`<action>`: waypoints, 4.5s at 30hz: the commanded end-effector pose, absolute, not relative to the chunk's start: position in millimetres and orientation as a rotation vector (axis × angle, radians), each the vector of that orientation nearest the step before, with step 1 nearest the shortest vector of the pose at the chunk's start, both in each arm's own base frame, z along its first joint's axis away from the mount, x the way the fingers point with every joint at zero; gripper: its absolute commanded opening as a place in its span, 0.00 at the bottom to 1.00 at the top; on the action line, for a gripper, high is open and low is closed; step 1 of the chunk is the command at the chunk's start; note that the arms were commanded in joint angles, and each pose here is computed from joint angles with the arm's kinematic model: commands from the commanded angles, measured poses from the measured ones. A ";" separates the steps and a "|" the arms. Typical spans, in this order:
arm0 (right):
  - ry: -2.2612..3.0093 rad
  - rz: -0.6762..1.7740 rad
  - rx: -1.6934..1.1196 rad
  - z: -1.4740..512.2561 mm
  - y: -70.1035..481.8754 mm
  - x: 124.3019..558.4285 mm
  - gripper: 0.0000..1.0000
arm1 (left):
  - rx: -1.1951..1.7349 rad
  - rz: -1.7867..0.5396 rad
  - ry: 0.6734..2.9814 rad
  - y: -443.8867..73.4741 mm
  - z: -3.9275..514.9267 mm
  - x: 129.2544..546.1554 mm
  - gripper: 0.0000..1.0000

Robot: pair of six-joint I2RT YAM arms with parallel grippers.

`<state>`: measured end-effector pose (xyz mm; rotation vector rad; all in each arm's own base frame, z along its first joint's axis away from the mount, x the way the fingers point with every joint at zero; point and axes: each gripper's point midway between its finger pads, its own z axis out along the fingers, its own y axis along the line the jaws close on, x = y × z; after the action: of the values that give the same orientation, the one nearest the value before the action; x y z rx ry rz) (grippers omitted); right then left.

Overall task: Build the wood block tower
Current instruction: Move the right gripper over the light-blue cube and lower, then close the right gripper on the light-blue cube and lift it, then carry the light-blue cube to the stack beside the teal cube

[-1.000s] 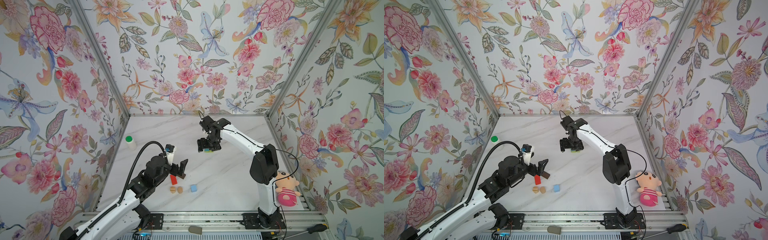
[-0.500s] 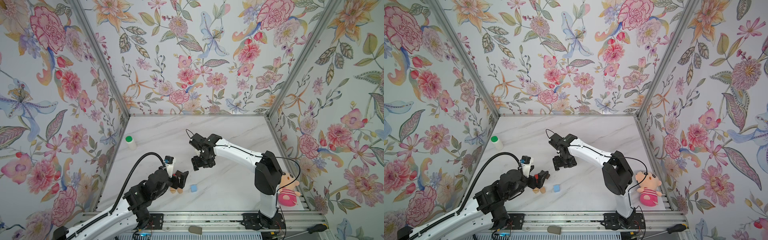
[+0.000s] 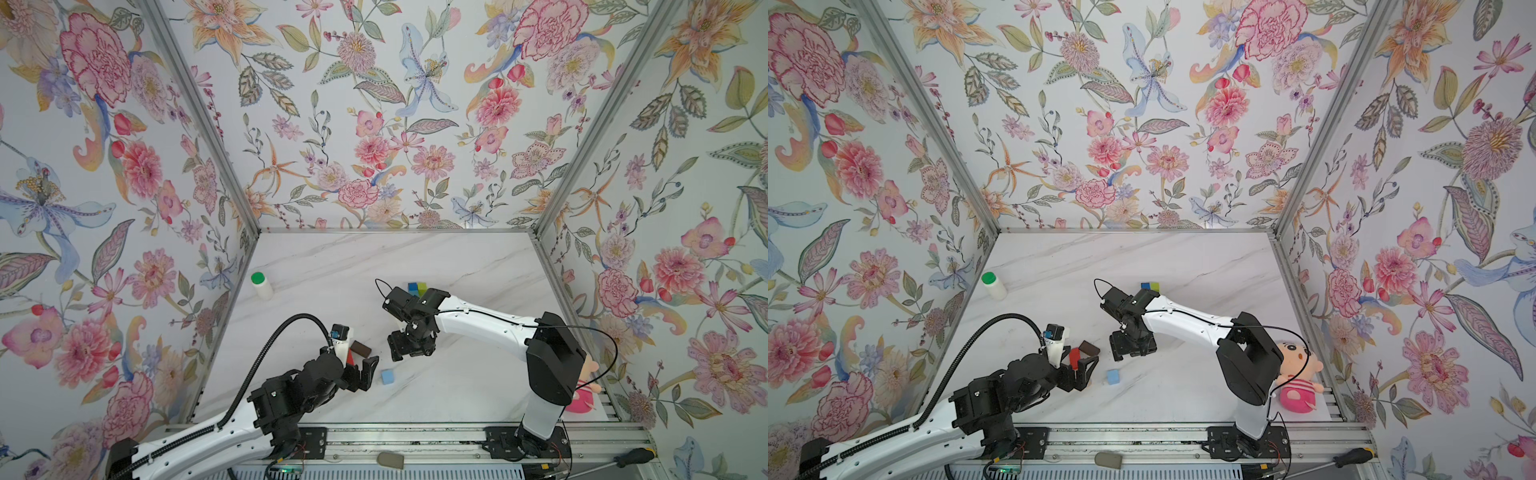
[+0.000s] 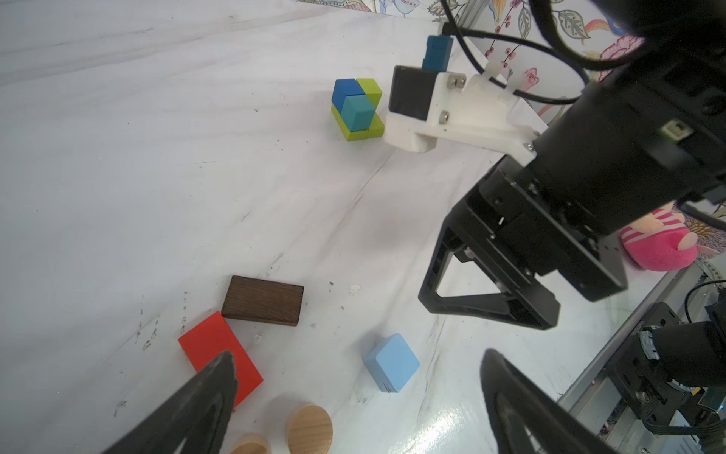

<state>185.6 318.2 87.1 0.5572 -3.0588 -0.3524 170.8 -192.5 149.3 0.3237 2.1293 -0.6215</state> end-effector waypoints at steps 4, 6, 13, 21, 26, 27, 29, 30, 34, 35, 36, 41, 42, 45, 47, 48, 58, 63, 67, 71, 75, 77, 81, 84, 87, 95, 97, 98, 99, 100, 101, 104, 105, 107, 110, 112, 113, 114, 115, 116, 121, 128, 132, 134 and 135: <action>-3.062 -0.416 0.537 91.8 322.5 183.1 0.71 | 0.297 -0.578 2.132 -184.4 146.5 171.7 0.98; -3.063 -0.420 0.536 91.7 323.3 183.6 0.72 | 0.285 -0.580 2.126 -182.7 146.8 172.1 0.98; -3.067 -0.429 0.538 93.2 328.3 183.6 0.72 | 0.295 -0.548 2.124 -181.6 145.0 174.5 0.98; -3.037 -0.406 0.577 83.7 344.0 172.2 0.72 | 0.309 -0.522 2.134 -175.7 129.8 172.2 0.99; -3.021 -0.401 0.595 77.5 352.6 168.1 0.69 | 0.297 -0.530 2.140 -174.0 122.6 170.9 0.99; -3.015 -0.396 0.597 75.0 353.5 166.6 0.68 | 0.296 -0.529 2.144 -173.9 120.7 170.7 0.99; -3.006 -0.385 0.595 69.7 354.5 166.1 0.65 | 0.296 -0.528 2.150 -174.0 118.0 170.4 0.99; -3.001 -0.378 0.597 67.0 354.7 164.9 0.65 | 0.299 -0.529 2.154 -174.3 116.5 169.8 0.99; -2.993 -0.365 0.584 57.3 356.0 162.9 0.64 | 0.302 -0.537 2.160 -175.1 114.5 168.8 0.99; -2.990 -0.366 0.580 55.3 356.7 162.7 0.63 | 0.304 -0.539 2.159 -175.4 114.8 168.5 0.99; -2.989 -0.364 0.578 53.1 357.3 162.7 0.63 | 0.305 -0.538 2.157 -175.2 115.2 168.7 0.99; -2.980 -0.373 0.579 50.2 363.3 162.6 0.59 | 0.306 -0.537 2.159 -174.8 113.9 168.3 0.99; -2.979 -0.374 0.580 50.1 364.0 162.6 0.59 | 0.309 -0.535 2.160 -174.8 113.6 168.3 0.99; -2.977 -0.376 0.583 49.7 365.7 161.8 0.57 | 0.318 -0.533 2.163 -176.0 113.3 168.2 0.99; -2.975 -0.370 0.585 48.6 365.3 159.9 0.57 | 0.323 -0.531 2.167 -176.5 112.1 168.0 0.99; -2.974 -0.370 0.583 48.3 365.1 159.7 0.56 | 0.326 -0.529 2.169 -176.7 111.6 167.9 0.99; -2.962 -0.337 0.582 39.1 360.3 151.8 0.53 | 0.326 -0.543 2.171 -177.6 110.5 166.7 0.99; -2.964 -0.316 0.584 34.6 358.2 151.1 0.51 | 0.323 -0.546 2.168 -177.6 112.3 166.9 0.99; -2.966 -0.306 0.589 32.2 357.3 151.5 0.49 | 0.320 -0.546 2.164 -177.4 113.6 167.1 0.99; -2.966 -0.297 0.587 30.4 355.1 152.2 0.46 | 0.315 -0.544 2.162 -176.5 113.9 167.6 0.99; -2.963 -0.291 0.586 29.6 352.9 151.0 0.41 | 0.315 -0.544 2.164 -176.8 113.4 167.5 0.99; -2.963 -0.289 0.587 29.1 352.6 150.6 0.40 | 0.315 -0.545 2.164 -177.2 113.5 167.6 0.99; -2.962 -0.284 0.580 28.5 350.4 149.9 0.39 | 0.314 -0.543 2.166 -177.4 112.4 168.0 0.99; -2.959 -0.284 0.575 28.9 349.2 149.0 0.36 | 0.318 -0.544 2.167 -178.0 111.7 167.6 0.99; -2.963 -0.283 0.574 29.3 348.5 149.3 0.33 | 0.317 -0.545 2.163 -178.3 112.7 168.1 0.99; -2.989 -0.328 0.541 41.8 347.0 160.2 0.30 | 0.325 -0.534 2.150 -180.2 116.3 170.8 0.99; -2.996 -0.350 0.530 46.9 346.2 165.4 0.30 | 0.332 -0.531 2.144 -181.4 118.2 171.6 0.99; -3.002 -0.362 0.521 49.8 345.4 169.2 0.30 | 0.331 -0.528 2.139 -181.7 119.7 172.6 0.99; -3.008 -0.376 0.514 53.1 344.7 172.8 0.30 | 0.332 -0.523 2.133 -181.9 121.6 173.8 0.99; -3.012 -0.384 0.507 55.1 343.3 175.9 0.30 | 0.332 -0.519 2.128 -182.3 123.0 174.9 0.99; -3.017 -0.393 0.497 57.7 341.1 179.6 0.30 | 0.335 -0.515 2.122 -182.9 124.7 175.8 0.99; -3.038 -0.418 0.466 64.3 333.4 193.8 0.30 | 0.339 -0.507 2.104 -185.1 129.6 179.2 0.99; -3.047 -0.421 0.453 66.9 329.5 199.5 0.30 | 0.342 -0.504 2.099 -186.2 131.2 180.5 0.99; -3.063 -0.420 0.430 70.4 320.1 210.3 0.30 | 0.347 -0.498 2.093 -188.2 133.0 182.8 0.99; -3.092 -0.430 0.387 77.7 305.3 230.3 0.30 | 0.355 -0.496 2.082 -192.3 137.9 188.2 0.99; -3.113 -0.437 0.357 82.8 295.2 244.9 0.30 | 0.358 -0.498 2.072 -195.1 142.4 193.2 0.99; -3.123 -0.439 0.341 85.3 289.9 252.6 0.30 | 0.363 -0.497 2.066 -196.8 145.3 196.6 0.99; -3.133 -0.440 0.332 87.6 285.8 259.7 0.30 | 0.364 -0.492 2.063 -197.6 147.0 200.1 0.99; -3.142 -0.444 0.319 90.0 280.9 268.1 0.30 | 0.366 -0.489 2.059 -199.0 149.3 204.4 0.99; -3.151 -0.447 0.308 92.6 276.8 275.5 0.30 | 0.369 -0.489 2.056 -200.5 151.7 208.9 0.99; -3.192 -0.468 0.214 99.2 252.8 318.8 0.30 | 0.394 -0.483 2.043 -209.8 162.4 232.8 0.99; -3.215 -0.489 0.132 99.6 233.0 363.7 0.30 | 0.486 -0.456 2.033 -230.8 173.1 260.3 0.99; -3.220 -0.493 0.105 96.4 227.1 380.9 0.30 | 0.532 -0.449 2.032 -241.3 177.8 274.3 0.99; -3.220 -0.486 0.101 93.8 226.1 388.0 0.30 | 0.545 -0.455 2.021 -246.1 184.5 281.9 0.99; -3.218 -0.485 0.101 92.7 226.0 390.5 0.30 | 0.550 -0.458 2.017 -247.6 186.4 284.4 0.99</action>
<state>388.7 227.3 94.8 0.0694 -3.2418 -0.4995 275.3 -237.3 166.4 0.4975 2.0770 -0.4297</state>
